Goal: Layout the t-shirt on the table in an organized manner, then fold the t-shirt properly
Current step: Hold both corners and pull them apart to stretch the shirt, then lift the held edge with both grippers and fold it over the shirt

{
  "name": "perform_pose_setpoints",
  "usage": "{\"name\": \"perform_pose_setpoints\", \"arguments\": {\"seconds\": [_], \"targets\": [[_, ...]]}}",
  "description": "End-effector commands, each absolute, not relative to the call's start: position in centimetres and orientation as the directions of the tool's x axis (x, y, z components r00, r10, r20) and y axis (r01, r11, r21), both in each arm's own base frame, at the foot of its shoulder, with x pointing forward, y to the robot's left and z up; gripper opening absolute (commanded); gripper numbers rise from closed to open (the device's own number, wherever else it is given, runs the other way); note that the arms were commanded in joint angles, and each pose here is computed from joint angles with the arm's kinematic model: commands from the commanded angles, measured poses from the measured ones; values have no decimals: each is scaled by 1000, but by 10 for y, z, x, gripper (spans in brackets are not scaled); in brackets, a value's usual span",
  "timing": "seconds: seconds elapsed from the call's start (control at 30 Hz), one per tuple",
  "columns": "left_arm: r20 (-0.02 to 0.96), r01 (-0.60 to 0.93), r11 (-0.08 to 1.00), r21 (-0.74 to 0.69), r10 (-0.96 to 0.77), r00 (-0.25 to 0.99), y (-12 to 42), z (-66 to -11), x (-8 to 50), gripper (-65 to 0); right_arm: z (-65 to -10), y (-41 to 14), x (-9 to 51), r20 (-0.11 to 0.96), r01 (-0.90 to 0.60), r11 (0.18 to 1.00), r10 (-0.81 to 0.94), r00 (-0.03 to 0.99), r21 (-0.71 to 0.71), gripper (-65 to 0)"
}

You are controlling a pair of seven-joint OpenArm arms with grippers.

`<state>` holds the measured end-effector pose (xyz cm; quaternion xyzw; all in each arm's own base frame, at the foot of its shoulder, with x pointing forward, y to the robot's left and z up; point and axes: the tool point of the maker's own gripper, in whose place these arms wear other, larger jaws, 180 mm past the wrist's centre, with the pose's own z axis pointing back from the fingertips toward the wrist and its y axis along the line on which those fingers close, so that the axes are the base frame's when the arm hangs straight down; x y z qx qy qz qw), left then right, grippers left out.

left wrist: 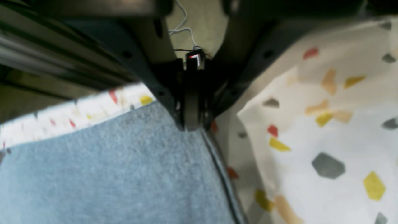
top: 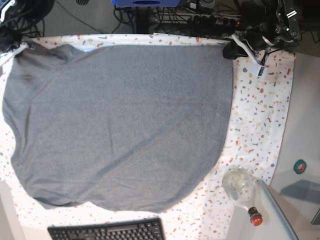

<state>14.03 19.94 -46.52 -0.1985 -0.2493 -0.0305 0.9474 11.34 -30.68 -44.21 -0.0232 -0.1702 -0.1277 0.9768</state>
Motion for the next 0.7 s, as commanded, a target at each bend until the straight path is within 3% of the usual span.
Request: {"name": "perform_pose_setpoints", "arguments": {"seconds": [0.0, 0.27, 0.5, 0.67], "targets": [[535, 196, 918, -345, 21, 844, 199, -450, 151, -650, -429, -317, 117, 368, 253, 967, -222, 903, -38, -650], [529, 244, 921, -303, -50, 847, 203, -441, 151, -650, -402, -323, 131, 396, 234, 967, -177, 901, -100, -650], [554, 268, 923, -275, -76, 829, 204, -430, 192, -650, -402, -308, 189, 439, 118, 991, -77, 895, -66, -650], [592, 208, 941, -267, -10, 806, 212, -418, 232, -650, -404, -318, 225, 435, 121, 990, -76, 897, -77, -650]]}}
